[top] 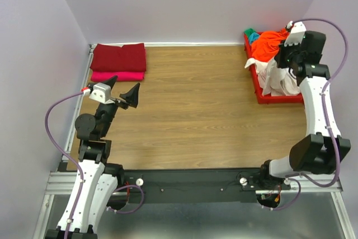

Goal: Fold and stack the t-shirts
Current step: Grab the tshirt from the pile, then move the tshirt to the center of the board

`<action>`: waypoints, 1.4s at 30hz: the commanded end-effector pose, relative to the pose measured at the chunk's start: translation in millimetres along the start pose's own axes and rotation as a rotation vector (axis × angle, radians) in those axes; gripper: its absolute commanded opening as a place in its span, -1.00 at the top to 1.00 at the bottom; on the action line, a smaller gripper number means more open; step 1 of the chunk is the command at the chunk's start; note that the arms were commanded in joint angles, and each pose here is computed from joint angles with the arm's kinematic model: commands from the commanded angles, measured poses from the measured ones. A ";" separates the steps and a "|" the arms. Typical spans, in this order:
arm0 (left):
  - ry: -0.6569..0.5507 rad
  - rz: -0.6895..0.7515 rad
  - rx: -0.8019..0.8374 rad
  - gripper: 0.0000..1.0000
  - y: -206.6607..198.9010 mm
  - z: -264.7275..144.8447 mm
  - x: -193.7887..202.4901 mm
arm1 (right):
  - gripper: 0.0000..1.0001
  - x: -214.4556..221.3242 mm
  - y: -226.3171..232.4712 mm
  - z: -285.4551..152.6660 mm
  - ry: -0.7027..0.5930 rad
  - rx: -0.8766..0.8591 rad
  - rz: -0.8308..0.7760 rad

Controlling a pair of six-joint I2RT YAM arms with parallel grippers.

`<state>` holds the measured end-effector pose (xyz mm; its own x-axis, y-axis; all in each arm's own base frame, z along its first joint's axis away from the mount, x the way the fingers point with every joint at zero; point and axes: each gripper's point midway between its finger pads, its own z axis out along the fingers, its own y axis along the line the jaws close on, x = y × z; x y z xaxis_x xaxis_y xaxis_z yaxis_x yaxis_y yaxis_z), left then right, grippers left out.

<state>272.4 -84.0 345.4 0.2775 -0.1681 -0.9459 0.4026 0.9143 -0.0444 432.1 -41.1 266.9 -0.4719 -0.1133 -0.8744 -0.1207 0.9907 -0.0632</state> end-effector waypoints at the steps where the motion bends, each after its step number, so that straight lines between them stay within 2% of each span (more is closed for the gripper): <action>1: 0.006 -0.001 0.041 -0.96 -7.6 1.3 -0.4 | 0.99 -42.5 23.7 -37.1 -0.080 -0.131 -0.116; 2: 0.010 0.000 0.047 -0.96 -8.4 1.3 1.0 | 0.99 -71.5 33.1 -54.7 -0.145 -0.176 -0.154; 5: 0.012 -0.001 0.053 -0.95 -9.2 1.9 2.6 | 0.99 -115.7 56.1 -80.6 -0.256 -0.264 -0.205; 6: 0.012 0.002 0.059 -0.95 -10.4 1.9 2.4 | 0.99 -145.7 69.2 -98.7 -0.334 -0.306 -0.231; 9: 0.020 0.009 0.058 -0.94 -9.2 3.0 6.0 | 0.99 -185.9 89.9 -118.5 -0.432 -0.402 -0.229; 10: 0.030 0.009 0.057 -0.93 -8.3 4.3 9.0 | 0.99 -212.7 95.2 -142.3 -0.509 -0.418 -0.241; 13: 0.048 0.020 0.050 -0.90 -5.5 6.5 13.9 | 0.99 -247.2 114.5 -176.6 -0.616 -0.532 -0.205; 19: 0.060 0.033 0.046 -0.88 -3.2 8.7 17.8 | 0.99 -288.6 155.3 -258.2 -0.783 -0.822 -0.133; 21: 0.068 0.034 0.048 -0.87 -3.2 9.0 20.0 | 0.99 -300.2 164.7 -291.2 -0.842 -0.894 -0.137; 24: 0.070 0.037 0.054 -0.86 -4.2 8.9 20.9 | 0.99 -306.1 173.7 -317.6 -0.890 -0.974 -0.156; 25: 0.071 0.037 0.053 -0.86 -3.6 9.0 21.3 | 0.99 -304.1 175.8 -318.2 -0.853 -1.016 -0.100; 27: 0.071 0.038 0.057 -0.86 -4.5 8.9 21.8 | 0.99 -304.9 179.9 -326.3 -0.866 -1.069 -0.094; 33: 0.077 0.033 0.072 -0.85 -6.8 9.3 24.1 | 0.99 -307.2 180.6 -313.1 -0.857 -1.085 -0.039; 38: 0.077 0.033 0.084 -0.85 -8.9 9.1 24.8 | 0.99 -289.4 237.1 -289.1 -0.751 -1.270 0.021; 42: 0.081 0.033 0.098 -0.85 -11.1 8.9 27.5 | 0.99 -275.8 294.4 -270.9 -0.689 -1.361 0.003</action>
<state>286.4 -94.9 322.6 0.2131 -0.1154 -0.9702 0.4441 0.8959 -0.0090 290.2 223.3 630.5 -0.0288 0.3343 -0.9420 -0.9795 0.1787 0.0934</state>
